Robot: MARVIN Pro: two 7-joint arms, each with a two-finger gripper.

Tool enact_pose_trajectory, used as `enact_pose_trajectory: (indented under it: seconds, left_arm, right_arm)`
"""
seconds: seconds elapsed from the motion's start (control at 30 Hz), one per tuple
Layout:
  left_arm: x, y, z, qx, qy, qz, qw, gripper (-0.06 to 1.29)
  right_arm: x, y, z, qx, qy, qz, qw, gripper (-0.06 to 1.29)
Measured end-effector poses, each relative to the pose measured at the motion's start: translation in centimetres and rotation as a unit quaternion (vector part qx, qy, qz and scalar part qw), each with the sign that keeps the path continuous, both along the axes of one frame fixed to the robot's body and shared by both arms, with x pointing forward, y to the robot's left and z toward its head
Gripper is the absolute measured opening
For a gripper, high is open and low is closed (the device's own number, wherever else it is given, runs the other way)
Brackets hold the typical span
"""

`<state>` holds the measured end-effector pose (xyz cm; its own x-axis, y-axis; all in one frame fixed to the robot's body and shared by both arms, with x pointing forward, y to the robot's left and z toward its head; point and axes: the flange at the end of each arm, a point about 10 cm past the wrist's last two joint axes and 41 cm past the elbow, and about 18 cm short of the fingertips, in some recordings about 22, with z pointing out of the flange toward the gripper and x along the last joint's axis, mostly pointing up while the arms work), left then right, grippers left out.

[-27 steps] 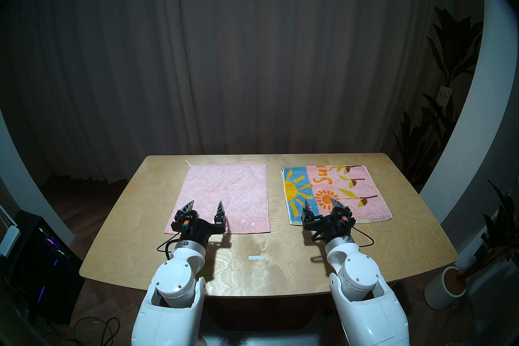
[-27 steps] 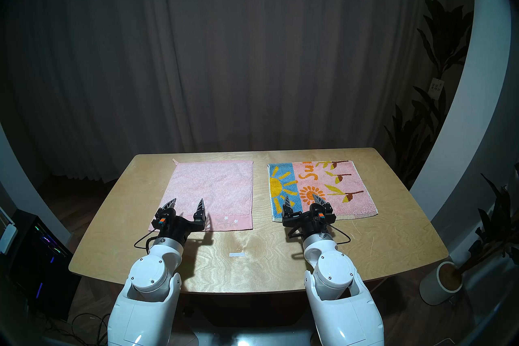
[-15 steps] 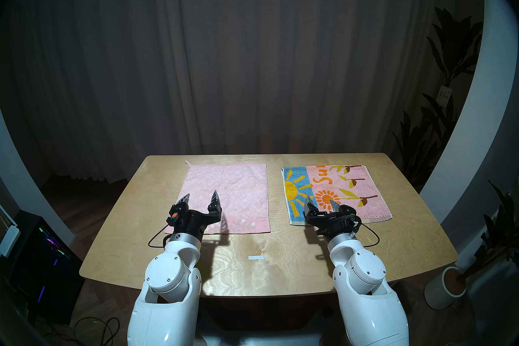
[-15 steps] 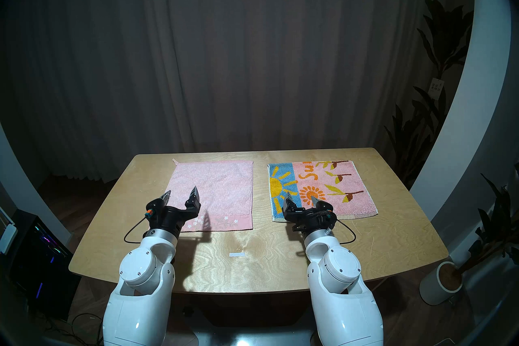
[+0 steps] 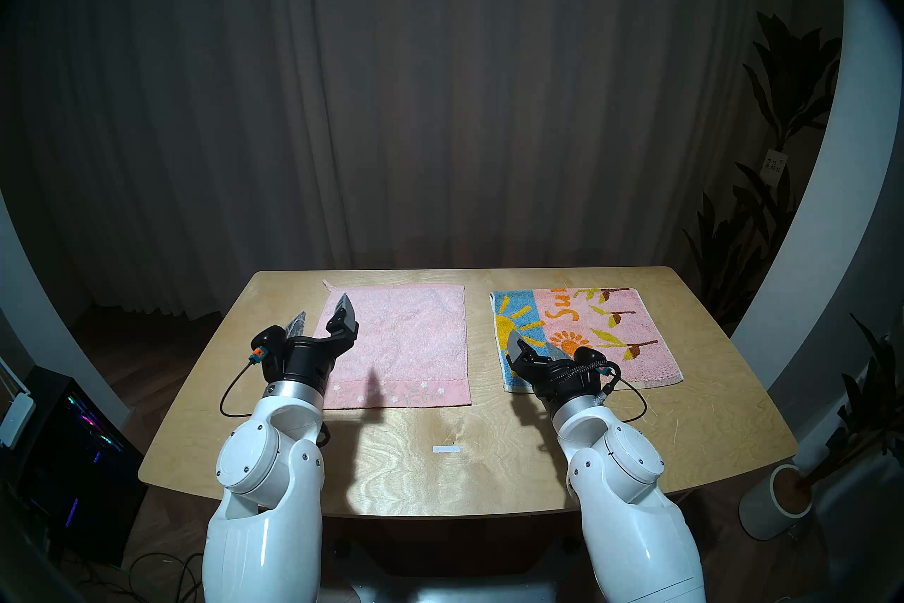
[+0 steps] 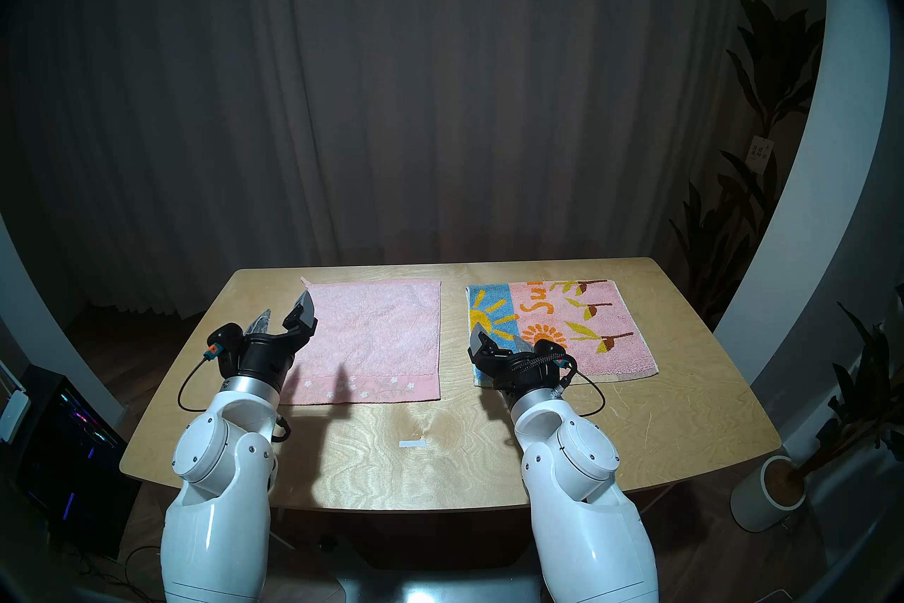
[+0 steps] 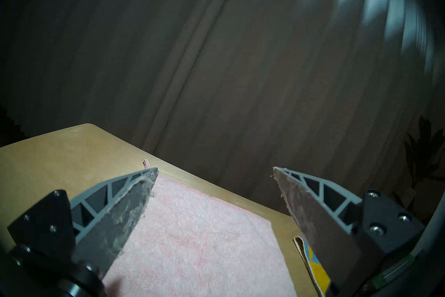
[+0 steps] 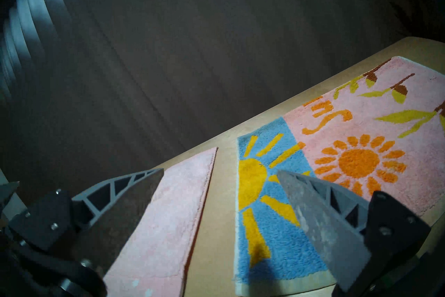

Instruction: Fold each towel twice and stack them on table

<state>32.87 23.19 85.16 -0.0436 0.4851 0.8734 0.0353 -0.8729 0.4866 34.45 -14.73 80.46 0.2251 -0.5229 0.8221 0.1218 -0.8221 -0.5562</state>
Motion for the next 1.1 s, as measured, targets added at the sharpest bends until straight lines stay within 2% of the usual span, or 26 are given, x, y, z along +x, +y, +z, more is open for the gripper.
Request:
enact_pose_trajectory:
  seconds: [0.2,0.5,0.73,1.1]
  left_arm:
    - [-0.8,1.1,-0.3,-0.038,0.01,0.01,0.9992,1.21]
    - [-2.1,2.8,-1.1,-0.096,0.027,0.023,0.9947,1.21]
    - [-3.2,3.8,-1.6,-0.145,0.035,0.025,0.9885,1.21]
    - [-4.4,4.6,-1.9,-0.222,0.039,0.012,0.9742,1.21]
  right_arm:
    - [0.0,1.2,0.8,0.036,0.008,0.022,0.9991,1.23]
    - [-0.5,3.0,0.6,0.081,0.039,0.06,0.9941,1.23]
    - [-1.2,4.1,0.2,0.113,0.069,0.093,0.9868,1.23]
    - [-1.8,5.0,-0.2,0.172,0.105,0.124,0.9716,1.23]
